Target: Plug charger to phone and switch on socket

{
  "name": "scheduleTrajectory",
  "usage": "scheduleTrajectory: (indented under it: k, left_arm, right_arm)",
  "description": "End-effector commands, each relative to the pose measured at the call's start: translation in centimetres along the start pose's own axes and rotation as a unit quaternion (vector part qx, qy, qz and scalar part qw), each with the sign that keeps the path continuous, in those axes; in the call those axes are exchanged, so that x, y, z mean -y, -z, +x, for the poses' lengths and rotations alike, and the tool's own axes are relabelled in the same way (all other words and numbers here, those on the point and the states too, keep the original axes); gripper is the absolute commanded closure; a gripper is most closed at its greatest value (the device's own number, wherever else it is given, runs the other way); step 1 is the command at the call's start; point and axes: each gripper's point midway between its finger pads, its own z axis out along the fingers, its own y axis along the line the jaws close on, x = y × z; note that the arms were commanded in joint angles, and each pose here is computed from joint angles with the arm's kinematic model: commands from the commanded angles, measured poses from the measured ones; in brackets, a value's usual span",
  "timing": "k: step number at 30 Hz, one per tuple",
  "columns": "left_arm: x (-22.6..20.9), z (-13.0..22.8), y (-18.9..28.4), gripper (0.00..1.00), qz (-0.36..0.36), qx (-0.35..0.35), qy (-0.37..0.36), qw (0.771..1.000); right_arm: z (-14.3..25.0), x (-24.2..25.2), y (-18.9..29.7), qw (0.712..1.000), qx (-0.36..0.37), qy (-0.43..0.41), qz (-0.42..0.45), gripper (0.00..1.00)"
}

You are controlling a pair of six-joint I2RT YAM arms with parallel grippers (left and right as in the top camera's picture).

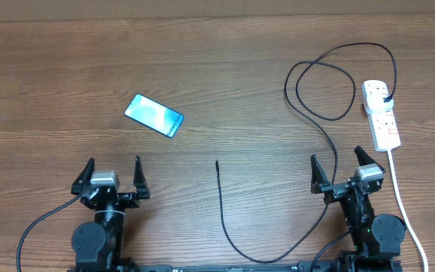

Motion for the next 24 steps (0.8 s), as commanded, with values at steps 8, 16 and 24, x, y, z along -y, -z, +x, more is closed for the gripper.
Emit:
scheduleTrajectory:
  k: [8, 16, 24]
  left_arm:
    - [0.0, -4.7, 1.1, 0.00, -0.002, 0.029, 0.007, 1.000]
    - [0.1, -7.1, -0.5, 0.00, 0.000, -0.011, 0.007, 1.000]
    - [0.5, -10.1, -3.9, 0.00, 0.007, -0.066, 0.030, 0.997]
  right_arm:
    - [0.2, -0.1, 0.0, 1.000, 0.002, -0.002, -0.001, 0.00]
    - [0.2, -0.1, 0.0, 1.000, 0.002, -0.002, -0.001, 0.00]
    - [0.2, -0.1, 0.0, 1.000, 0.002, -0.002, -0.001, 0.00]
